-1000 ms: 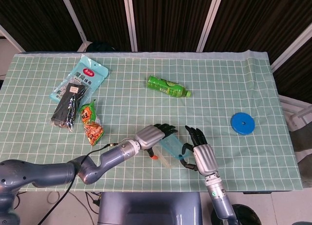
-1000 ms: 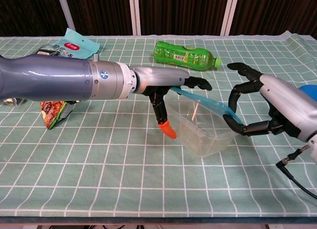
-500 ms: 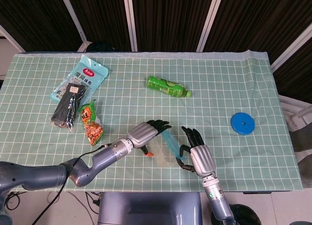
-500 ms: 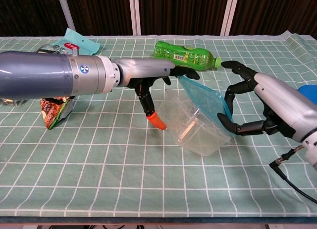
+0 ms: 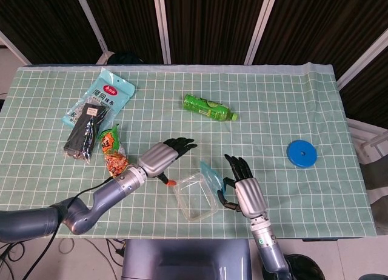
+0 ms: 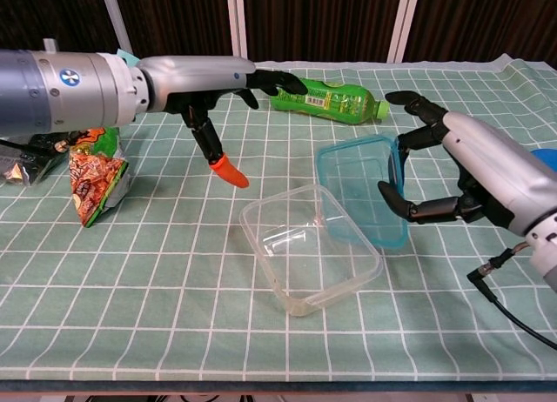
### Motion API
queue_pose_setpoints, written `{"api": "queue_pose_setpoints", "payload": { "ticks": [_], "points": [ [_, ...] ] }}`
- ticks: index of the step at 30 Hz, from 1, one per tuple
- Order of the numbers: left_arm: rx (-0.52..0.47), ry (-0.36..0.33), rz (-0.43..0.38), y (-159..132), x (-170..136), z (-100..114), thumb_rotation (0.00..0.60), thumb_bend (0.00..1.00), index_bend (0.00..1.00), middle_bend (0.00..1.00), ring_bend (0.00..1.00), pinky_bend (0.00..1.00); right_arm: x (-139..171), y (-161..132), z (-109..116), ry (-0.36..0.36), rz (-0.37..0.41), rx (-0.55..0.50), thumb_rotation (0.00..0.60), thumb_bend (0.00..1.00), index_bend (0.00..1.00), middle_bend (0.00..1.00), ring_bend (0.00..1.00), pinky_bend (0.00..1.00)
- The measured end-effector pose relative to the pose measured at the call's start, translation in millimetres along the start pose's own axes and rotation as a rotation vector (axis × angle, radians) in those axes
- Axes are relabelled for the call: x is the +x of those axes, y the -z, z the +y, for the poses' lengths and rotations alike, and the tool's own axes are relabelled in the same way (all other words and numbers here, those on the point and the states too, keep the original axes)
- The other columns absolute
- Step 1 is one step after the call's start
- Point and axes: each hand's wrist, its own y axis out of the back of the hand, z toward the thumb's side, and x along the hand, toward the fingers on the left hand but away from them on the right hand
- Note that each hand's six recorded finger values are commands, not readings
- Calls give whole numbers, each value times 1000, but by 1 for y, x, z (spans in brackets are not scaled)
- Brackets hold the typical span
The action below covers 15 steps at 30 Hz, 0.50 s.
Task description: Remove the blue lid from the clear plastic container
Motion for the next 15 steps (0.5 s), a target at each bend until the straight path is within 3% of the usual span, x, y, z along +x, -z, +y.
{"api": "queue_pose_setpoints", "payload": {
  "ticks": [9, 10, 14, 15],
  "points": [
    [-3, -69, 40, 17, -32, 20, 600, 0, 0, 0, 0, 123, -28, 14, 24, 60, -60, 62, 600, 522, 614, 53, 0, 0],
    [-4, -76, 47, 19, -36, 22, 600, 0, 0, 0, 0, 123, -33, 18, 29, 69, -76, 75, 600, 522, 555, 37, 0, 0],
    [-13, -107, 84, 31, -53, 29, 600, 0, 0, 0, 0, 122, -44, 32, 41, 78, -139, 130, 600, 480, 42, 0, 0, 0],
    [-15, -113, 91, 33, -57, 30, 600, 0, 0, 0, 0, 120, -45, 36, 43, 75, -157, 148, 600, 459, 5, 0, 0, 0]
  ]
}}
